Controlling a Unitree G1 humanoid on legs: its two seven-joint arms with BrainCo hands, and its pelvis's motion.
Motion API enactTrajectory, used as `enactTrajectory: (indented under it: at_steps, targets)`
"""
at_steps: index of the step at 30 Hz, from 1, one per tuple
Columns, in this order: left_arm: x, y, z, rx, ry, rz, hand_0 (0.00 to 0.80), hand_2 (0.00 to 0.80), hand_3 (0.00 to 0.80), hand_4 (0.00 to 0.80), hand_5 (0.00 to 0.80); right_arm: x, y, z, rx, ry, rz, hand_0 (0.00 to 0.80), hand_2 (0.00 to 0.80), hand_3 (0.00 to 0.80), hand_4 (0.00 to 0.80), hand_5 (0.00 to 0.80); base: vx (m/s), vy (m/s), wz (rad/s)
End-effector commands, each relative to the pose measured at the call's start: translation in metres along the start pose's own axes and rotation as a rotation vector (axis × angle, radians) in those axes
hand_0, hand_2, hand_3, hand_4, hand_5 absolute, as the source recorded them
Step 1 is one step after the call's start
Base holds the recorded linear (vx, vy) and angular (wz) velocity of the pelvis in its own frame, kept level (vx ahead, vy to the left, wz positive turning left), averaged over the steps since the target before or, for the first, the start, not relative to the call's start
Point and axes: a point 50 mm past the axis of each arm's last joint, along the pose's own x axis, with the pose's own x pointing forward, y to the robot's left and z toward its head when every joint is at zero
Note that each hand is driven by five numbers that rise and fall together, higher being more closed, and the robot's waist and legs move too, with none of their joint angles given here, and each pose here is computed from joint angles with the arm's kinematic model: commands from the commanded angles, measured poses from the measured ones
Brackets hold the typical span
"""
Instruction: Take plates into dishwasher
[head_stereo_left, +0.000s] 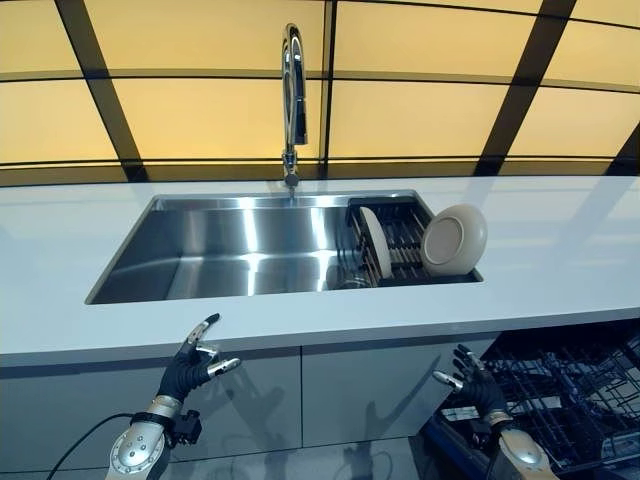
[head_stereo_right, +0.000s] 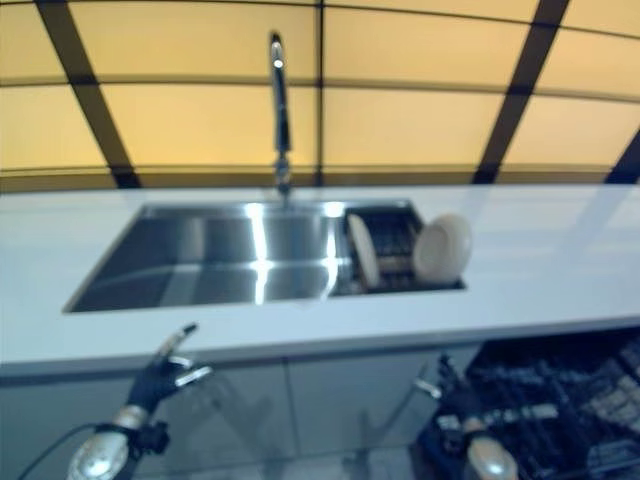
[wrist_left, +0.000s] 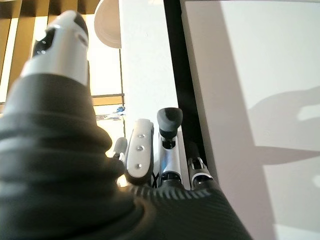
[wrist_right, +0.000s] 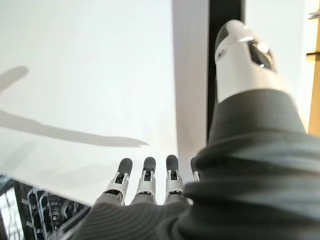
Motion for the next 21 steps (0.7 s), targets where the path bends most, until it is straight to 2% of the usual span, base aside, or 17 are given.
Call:
enactTrajectory:
  at_steps: [1,12,21]
  targets:
    - [0.031,0.02,0.057,0.01,-0.272,0.097,0.0,0.0,0.0,0.0,0.0,0.013,0.002,0.04,-0.01,-0.161,0.026,0.0,0.0,0.0,0.0,0.0,0.004,-0.074,0.14]
    - [0.035,0.015,0.054,0.006,-0.237,0.092,0.0,0.0,0.0,0.0,0.0,0.022,-0.025,0.086,-0.017,-0.295,-0.108,0.0,0.0,0.0,0.0,0.0,0.017,-0.04,0.06]
    - [0.032,0.022,0.043,0.01,-0.178,0.141,0.0,0.0,0.0,0.0,0.0,0.012,-0.055,0.116,-0.031,-0.411,-0.198,0.0,0.0,0.0,0.0,0.0,-0.01,-0.004,0.03]
